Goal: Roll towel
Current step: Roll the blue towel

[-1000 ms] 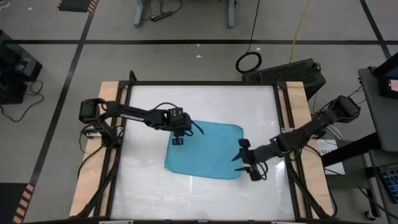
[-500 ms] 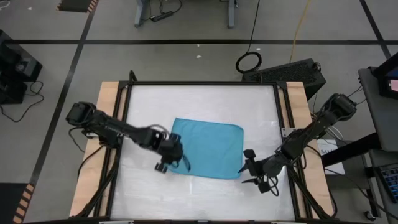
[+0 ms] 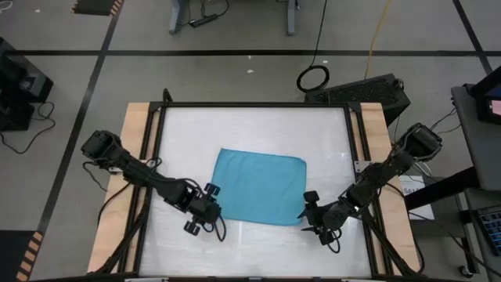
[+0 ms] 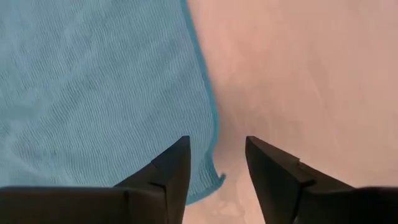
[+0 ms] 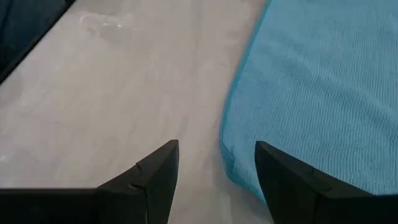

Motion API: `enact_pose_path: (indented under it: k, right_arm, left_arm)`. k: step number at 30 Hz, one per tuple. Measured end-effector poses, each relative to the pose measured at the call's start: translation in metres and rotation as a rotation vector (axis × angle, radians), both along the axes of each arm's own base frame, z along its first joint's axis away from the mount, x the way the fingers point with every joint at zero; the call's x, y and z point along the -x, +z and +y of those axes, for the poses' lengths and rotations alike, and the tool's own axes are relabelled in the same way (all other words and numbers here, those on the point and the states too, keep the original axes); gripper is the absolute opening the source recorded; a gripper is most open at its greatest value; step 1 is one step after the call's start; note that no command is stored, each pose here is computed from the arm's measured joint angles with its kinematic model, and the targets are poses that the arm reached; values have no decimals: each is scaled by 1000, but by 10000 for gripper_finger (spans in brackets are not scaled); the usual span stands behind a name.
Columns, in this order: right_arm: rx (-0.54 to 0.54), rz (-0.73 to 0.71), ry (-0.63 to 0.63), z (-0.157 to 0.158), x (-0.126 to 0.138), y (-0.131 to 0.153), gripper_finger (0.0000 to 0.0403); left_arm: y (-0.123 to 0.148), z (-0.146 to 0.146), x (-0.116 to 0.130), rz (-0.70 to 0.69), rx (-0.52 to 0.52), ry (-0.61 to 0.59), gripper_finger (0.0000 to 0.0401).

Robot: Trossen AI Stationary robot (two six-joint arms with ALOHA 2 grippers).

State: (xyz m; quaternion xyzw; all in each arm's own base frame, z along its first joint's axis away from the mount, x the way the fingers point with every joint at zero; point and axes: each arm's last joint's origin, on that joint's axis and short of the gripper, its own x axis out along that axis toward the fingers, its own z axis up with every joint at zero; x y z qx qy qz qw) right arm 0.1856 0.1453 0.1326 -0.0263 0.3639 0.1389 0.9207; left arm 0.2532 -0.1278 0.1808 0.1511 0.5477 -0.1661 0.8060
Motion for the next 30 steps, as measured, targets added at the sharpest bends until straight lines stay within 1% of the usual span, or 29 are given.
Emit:
enact_pose_path:
  k: [4, 7, 12, 14, 16, 21, 24, 28, 30]
  right_arm:
    - [34, 17, -16, 0, -1, -7, 202]
    - [51, 31, -20, 0, -1, -12, 202]
    - [65, 34, -29, 1, -1, -15, 198]
    - [67, 32, -30, 1, -1, -15, 188]
    - [71, 37, -30, 1, -1, -15, 172]
    - [68, 33, -23, 1, -1, -15, 120]
    - [70, 31, -18, 1, -1, -14, 91]
    - [47, 30, -11, 2, -1, -14, 59]
    - [16, 28, -21, 3, -2, -13, 41]
  left_arm:
    - [-4, -2, 3, 4, 3, 14, 180]
    - [-13, 0, 7, 8, -9, 33, 184]
    - [-27, 7, 16, 22, -100, 84, 180]
    - [-29, 7, 18, 16, -121, 87, 166]
    - [-29, 7, 18, 15, -127, 80, 144]
    - [-29, 6, 18, -2, -133, 61, 77]
    - [-29, 6, 18, -3, -136, 54, 45]
    - [-29, 6, 18, -3, -136, 54, 10]
    - [-29, 6, 17, -3, -133, 64, 6]
